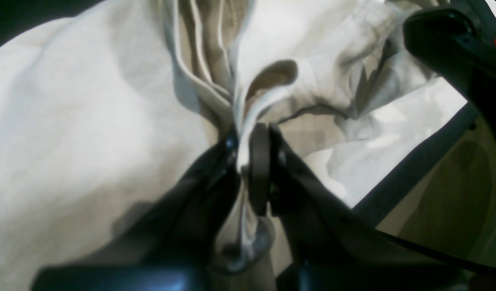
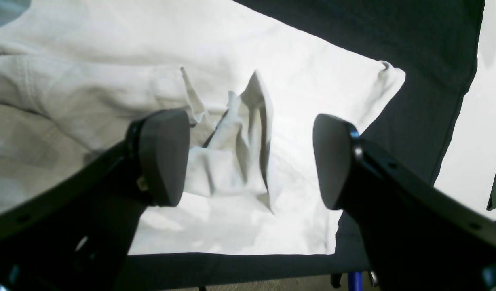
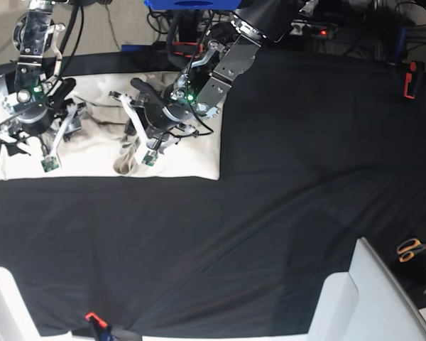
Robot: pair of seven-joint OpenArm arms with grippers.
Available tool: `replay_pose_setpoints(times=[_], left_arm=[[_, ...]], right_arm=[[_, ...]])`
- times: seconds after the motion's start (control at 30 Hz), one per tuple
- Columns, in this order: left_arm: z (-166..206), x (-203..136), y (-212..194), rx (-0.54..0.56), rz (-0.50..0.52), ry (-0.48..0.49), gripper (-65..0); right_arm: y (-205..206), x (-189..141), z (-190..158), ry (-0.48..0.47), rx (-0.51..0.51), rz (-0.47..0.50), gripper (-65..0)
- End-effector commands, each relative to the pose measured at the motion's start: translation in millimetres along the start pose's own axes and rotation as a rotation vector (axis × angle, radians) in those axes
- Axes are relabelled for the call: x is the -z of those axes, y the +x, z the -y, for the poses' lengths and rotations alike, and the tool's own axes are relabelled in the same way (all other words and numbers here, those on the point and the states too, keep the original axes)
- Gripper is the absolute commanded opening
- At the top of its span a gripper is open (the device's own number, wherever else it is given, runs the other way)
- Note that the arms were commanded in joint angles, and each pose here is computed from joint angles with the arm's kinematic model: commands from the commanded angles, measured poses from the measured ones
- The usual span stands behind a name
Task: Fold the T-shirt properly
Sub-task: 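Lay the strip end down beside the right gripper, folding the strip in half, then open the left gripper and withdraw it from the shirt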
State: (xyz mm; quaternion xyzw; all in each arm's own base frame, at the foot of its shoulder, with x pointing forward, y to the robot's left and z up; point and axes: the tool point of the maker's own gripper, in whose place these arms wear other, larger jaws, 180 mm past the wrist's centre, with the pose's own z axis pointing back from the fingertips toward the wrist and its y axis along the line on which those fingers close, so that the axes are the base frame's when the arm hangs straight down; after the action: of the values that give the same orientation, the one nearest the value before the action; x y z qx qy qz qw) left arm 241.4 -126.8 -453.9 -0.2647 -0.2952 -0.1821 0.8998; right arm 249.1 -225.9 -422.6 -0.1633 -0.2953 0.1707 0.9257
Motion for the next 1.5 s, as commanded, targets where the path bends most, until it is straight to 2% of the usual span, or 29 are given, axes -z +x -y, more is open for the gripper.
replay_pose_setpoints(times=[0.0,0.43,0.6,0.73,1.1,1.47], left_arm=[[10.4,-0.1,16.7,0.001,0.047,-0.029,-65.0],[10.2,-0.1,17.4,0.002,0.049,-0.028,-65.0],[11.3,-0.5,18.6,-0.002,0.052,-0.033,-43.6],[12.7,-0.9,22.1,0.000,0.060,-0.038,-32.7],[59.8,5.6,46.3,0.204,0.075,-0.137,-31.3],[58.5,-1.2,92.4,0.262,0.161,-0.133,-32.1]], right_arm=[[9.1,-2.3,9.2,-0.025,-0.001,0.032,-19.8],[9.1,-2.3,9.2,-0.025,-0.001,0.032,-19.8],[9.1,-2.3,9.2,-0.025,-0.001,0.032,-19.8],[9.4,-2.3,8.7,-0.024,-0.002,0.032,-19.8],[7.9,-2.4,10.0,-0.027,-0.003,0.029,-19.8],[14.6,-3.2,14.2,-0.038,-0.002,0.044,-19.8]])
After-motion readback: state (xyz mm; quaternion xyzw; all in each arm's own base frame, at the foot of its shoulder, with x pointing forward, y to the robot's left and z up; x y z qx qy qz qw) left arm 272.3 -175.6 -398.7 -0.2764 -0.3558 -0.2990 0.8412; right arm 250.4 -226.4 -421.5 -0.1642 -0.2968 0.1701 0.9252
